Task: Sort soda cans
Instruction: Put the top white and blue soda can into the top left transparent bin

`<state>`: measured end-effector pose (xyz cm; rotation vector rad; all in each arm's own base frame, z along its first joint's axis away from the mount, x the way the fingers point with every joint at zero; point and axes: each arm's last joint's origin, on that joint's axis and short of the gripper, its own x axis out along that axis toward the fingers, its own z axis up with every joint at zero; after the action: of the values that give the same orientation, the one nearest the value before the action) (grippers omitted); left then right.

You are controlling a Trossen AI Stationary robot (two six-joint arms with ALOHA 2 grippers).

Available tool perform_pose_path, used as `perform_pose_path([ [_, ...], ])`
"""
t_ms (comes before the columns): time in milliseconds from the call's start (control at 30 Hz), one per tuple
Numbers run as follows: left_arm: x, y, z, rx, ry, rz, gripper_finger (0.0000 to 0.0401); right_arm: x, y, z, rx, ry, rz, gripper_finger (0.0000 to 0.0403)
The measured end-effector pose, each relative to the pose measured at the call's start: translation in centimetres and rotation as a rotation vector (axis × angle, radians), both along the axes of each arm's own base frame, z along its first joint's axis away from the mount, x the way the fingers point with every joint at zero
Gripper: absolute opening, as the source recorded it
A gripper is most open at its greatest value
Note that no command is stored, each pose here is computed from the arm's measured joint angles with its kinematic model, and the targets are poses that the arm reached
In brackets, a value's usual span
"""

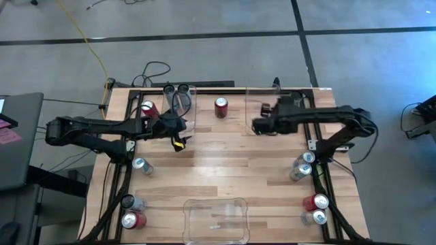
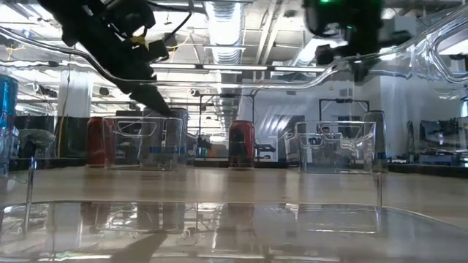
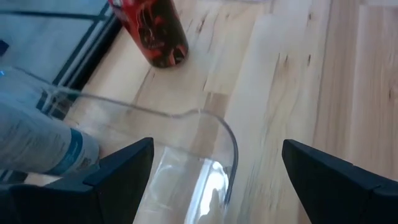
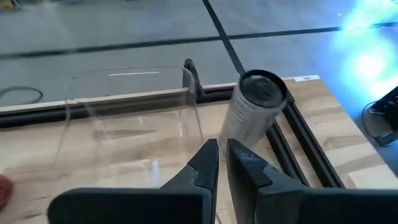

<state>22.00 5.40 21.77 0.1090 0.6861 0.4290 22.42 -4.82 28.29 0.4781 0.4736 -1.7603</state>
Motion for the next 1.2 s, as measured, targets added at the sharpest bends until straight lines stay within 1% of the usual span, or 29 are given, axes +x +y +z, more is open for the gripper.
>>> perform_pose_path([
  [167,0.1,0.2,0.2,0.012,-0.027,0.005,0.035,-2.5,1.1,-2.1,-0.028,-0.031,-0.035,0.0051],
  [300,0.1,0.6,0.4,0.018,-0.049,0.022,0.035,-3.7,1.5,-3.2,-0.033,-0.037,-0.043,0.0051],
  [433,0.1,1.0,0.5,0.021,-0.054,0.039,0.035,-4.1,1.6,-4.5,-0.03,0.015,-0.034,0.0051],
  [567,0.0,1.4,0.5,0.033,-0.046,0.045,0.035,-4.6,1.4,-6.3,-0.009,0.14,-0.033,0.0051],
  [633,-0.1,1.6,0.5,0.038,-0.044,0.052,0.035,-4.7,1.4,-7.0,0.011,0.139,-0.053,0.005],
  [700,-0.2,1.9,0.5,0.039,-0.043,0.062,0.035,-4.7,1.6,-7.3,0.003,0.113,-0.04,0.0044],
  [800,-0.2,2.4,0.6,0.058,-0.054,0.072,0.035,-5.1,1.8,-6.7,-0.059,0.056,0.001,0.0017],
  [867,-0.2,2.7,0.8,0.074,-0.064,0.076,0.035,-5.8,1.9,-5.8,-0.091,0.02,0.014,0.0007],
  [1000,-0.3,3.1,0.9,0.088,-0.074,0.08,0.035,-7.6,1.9,-4.0,-0.096,-0.087,0.016,0.0014],
  [1200,-0.4,3.5,1.1,0.078,-0.097,0.06,0.035,-9.8,2.2,-1.9,-0.084,-0.218,0.092,0.0013],
])
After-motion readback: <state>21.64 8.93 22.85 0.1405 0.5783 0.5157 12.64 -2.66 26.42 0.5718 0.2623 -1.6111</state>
